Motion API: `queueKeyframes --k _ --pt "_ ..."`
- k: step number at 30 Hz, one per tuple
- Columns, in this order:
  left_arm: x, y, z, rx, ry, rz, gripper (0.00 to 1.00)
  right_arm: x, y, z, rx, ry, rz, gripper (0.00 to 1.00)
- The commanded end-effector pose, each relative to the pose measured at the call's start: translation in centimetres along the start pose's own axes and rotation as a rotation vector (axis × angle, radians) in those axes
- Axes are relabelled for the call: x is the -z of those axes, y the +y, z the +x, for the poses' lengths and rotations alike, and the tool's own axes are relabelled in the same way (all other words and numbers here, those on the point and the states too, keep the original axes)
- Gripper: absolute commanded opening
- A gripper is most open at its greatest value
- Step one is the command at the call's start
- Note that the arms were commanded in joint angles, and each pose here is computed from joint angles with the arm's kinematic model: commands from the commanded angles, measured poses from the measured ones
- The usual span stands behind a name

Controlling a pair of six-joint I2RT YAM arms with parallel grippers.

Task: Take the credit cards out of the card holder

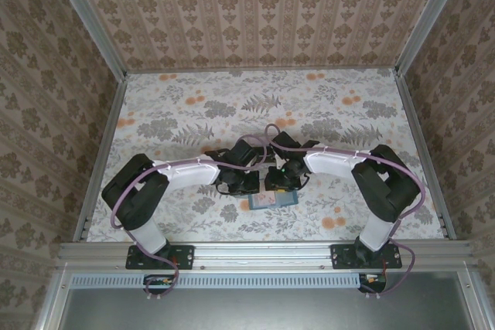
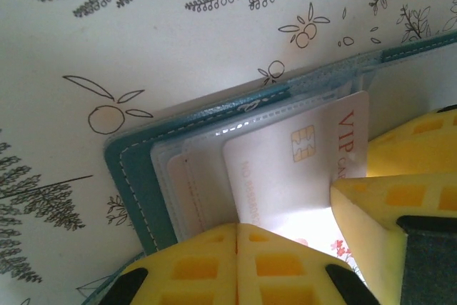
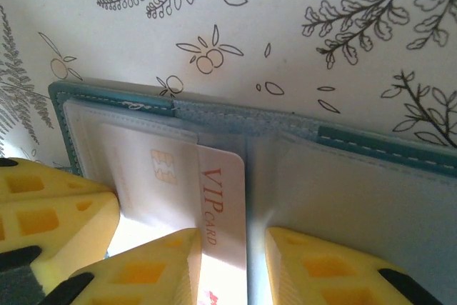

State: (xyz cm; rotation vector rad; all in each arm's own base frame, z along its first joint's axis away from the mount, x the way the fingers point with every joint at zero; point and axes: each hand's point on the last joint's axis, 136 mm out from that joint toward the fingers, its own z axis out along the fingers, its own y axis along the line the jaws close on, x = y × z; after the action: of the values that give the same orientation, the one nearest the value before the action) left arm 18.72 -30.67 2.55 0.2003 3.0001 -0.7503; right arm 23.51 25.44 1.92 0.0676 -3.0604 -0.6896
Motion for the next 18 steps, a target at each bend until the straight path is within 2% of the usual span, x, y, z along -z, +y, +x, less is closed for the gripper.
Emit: queueKeyframes --k 1,11,18 --pt "-1.2 2.5 1.9 -0.003 0.070 -0.087 0.09 -0.2 0.5 0.6 -0.008 0.018 -0.064 0.31" --pt "-1.2 3.2 2.2 -0.008 0.091 -0.127 0.08 1.9 2.6 0.2 -0.008 -0.019 -0.191 0.24" --pt "-1.0 3.1 2.1 -0.010 0.086 -0.129 0.08 1.2 1.9 0.3 -0.021 -0.006 -0.184 0.19"
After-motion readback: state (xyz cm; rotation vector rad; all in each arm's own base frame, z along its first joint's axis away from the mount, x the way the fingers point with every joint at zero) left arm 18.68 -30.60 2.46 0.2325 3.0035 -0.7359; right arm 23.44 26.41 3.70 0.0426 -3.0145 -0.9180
